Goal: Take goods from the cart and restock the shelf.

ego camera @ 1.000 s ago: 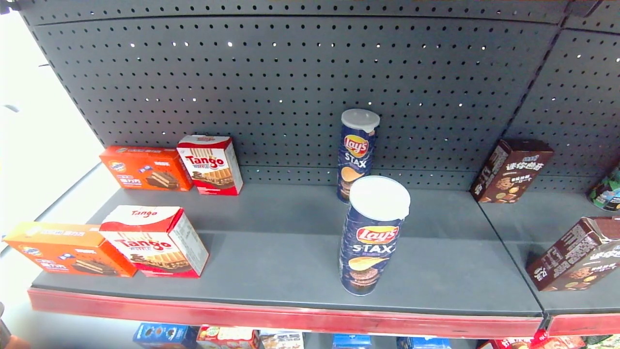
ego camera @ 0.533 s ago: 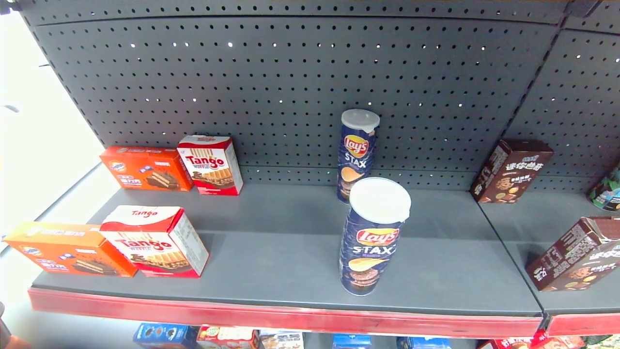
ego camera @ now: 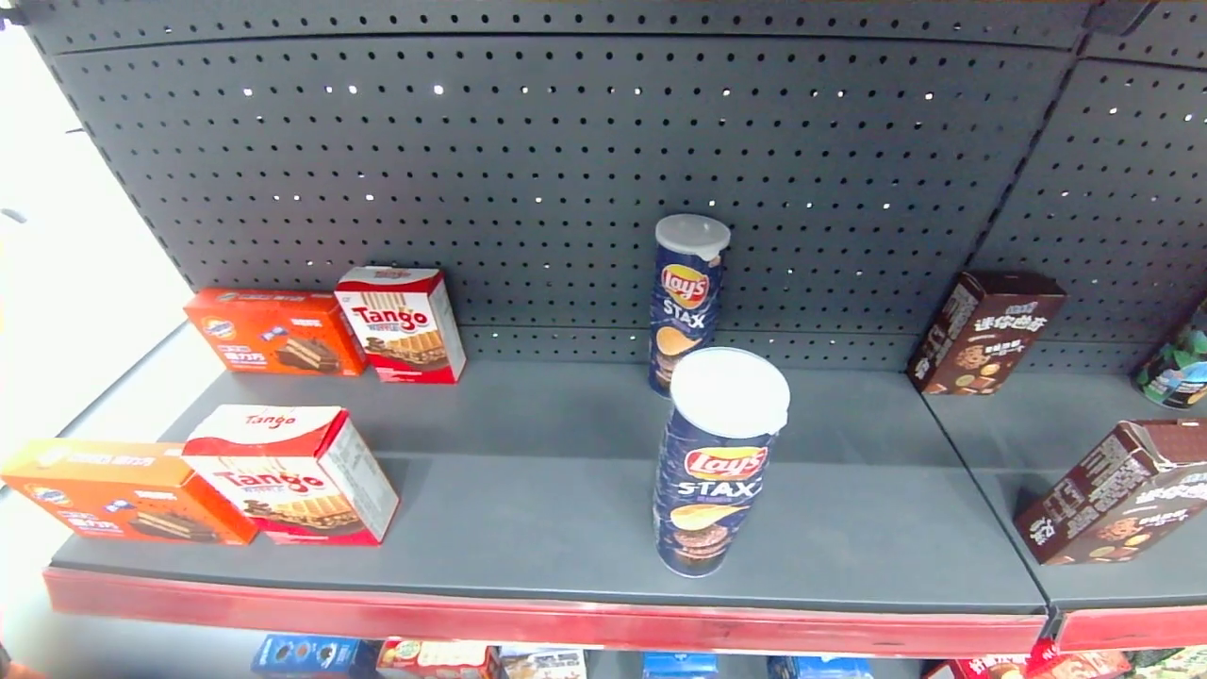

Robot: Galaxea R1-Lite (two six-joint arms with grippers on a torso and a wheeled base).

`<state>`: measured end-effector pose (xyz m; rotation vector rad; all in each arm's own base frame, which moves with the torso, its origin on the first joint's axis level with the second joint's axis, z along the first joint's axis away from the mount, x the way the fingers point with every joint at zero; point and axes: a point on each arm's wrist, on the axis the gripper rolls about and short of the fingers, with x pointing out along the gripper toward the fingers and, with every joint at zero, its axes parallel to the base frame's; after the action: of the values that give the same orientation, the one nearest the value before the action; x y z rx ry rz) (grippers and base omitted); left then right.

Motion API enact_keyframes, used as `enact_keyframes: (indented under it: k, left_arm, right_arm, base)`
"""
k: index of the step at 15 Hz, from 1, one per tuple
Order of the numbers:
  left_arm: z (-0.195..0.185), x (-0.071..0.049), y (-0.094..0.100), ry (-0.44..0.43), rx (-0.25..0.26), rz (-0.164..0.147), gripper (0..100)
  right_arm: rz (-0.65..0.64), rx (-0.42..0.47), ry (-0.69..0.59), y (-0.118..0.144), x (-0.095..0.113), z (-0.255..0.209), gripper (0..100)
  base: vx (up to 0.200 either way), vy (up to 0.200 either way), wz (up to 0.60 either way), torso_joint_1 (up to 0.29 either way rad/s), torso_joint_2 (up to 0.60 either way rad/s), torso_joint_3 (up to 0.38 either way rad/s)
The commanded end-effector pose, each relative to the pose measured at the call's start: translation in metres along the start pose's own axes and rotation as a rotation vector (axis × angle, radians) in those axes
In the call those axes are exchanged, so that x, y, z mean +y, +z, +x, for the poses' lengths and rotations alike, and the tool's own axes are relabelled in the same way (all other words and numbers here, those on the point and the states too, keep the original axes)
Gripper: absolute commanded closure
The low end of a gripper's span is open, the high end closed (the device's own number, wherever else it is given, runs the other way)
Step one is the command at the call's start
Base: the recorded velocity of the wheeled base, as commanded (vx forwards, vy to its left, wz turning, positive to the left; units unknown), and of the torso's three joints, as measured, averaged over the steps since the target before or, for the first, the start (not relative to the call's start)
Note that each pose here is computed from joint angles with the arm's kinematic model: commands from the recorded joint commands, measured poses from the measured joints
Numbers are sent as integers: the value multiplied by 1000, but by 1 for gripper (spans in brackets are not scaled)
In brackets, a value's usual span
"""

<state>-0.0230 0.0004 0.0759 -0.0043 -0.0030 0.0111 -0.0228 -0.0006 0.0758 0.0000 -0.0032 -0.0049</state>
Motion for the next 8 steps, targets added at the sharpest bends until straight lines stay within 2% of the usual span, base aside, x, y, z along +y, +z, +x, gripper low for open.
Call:
enact_keyframes:
  k: [1,8]
  left_arm:
    - [0,0,0,0,1,0,0]
    - [0,0,0,-5,3,7,0]
  right_arm:
    - [0,0,0,0,0,0,0]
    - [0,0,-1,0,0,0,0]
  base:
    - [0,0,0,0,0,0]
    - [0,0,0,0,0,0]
